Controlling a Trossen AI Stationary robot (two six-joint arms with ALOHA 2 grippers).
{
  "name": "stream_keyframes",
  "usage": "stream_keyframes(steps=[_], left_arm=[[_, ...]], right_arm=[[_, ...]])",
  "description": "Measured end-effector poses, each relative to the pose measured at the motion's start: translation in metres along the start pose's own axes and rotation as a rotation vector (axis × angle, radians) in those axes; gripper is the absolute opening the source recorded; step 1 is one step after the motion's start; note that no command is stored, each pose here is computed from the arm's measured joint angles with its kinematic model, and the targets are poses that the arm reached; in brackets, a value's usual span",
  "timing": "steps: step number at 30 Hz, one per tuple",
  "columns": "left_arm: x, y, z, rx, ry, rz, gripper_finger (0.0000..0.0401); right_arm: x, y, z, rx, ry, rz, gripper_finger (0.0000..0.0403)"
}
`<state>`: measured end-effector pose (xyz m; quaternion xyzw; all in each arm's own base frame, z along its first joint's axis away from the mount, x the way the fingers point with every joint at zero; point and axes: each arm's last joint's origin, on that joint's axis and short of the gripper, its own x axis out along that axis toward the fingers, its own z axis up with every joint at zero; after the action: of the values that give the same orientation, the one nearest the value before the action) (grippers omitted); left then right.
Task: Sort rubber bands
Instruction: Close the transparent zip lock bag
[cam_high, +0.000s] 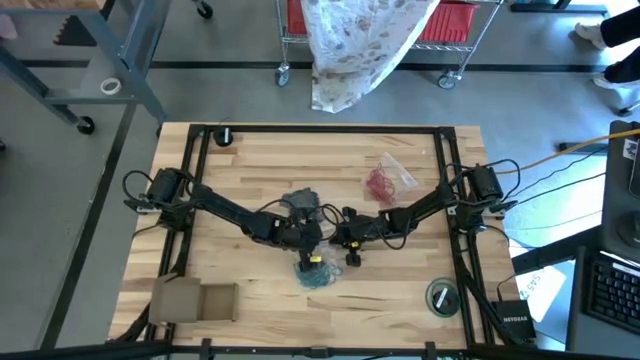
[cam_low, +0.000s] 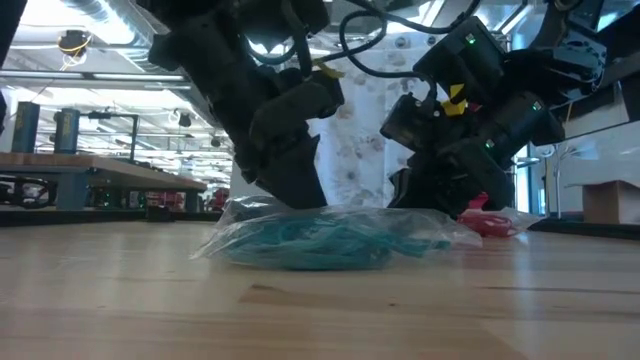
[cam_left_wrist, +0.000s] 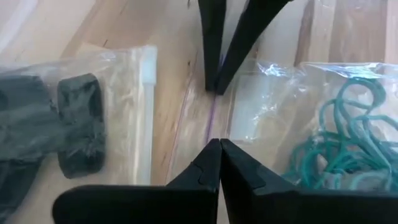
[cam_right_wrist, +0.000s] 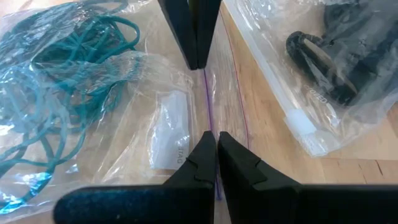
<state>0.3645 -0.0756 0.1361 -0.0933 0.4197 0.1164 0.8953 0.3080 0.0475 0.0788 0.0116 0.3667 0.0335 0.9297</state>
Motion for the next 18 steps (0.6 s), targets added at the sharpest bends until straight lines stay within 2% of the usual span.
stream_keyframes(steps=[18], left_arm=[[0.010,0.004,-0.016,-0.022,0.123,0.056,0.0001]], right_arm=[[0.000,0.000,0.000,0.000,0.001,0.001,0.0014]])
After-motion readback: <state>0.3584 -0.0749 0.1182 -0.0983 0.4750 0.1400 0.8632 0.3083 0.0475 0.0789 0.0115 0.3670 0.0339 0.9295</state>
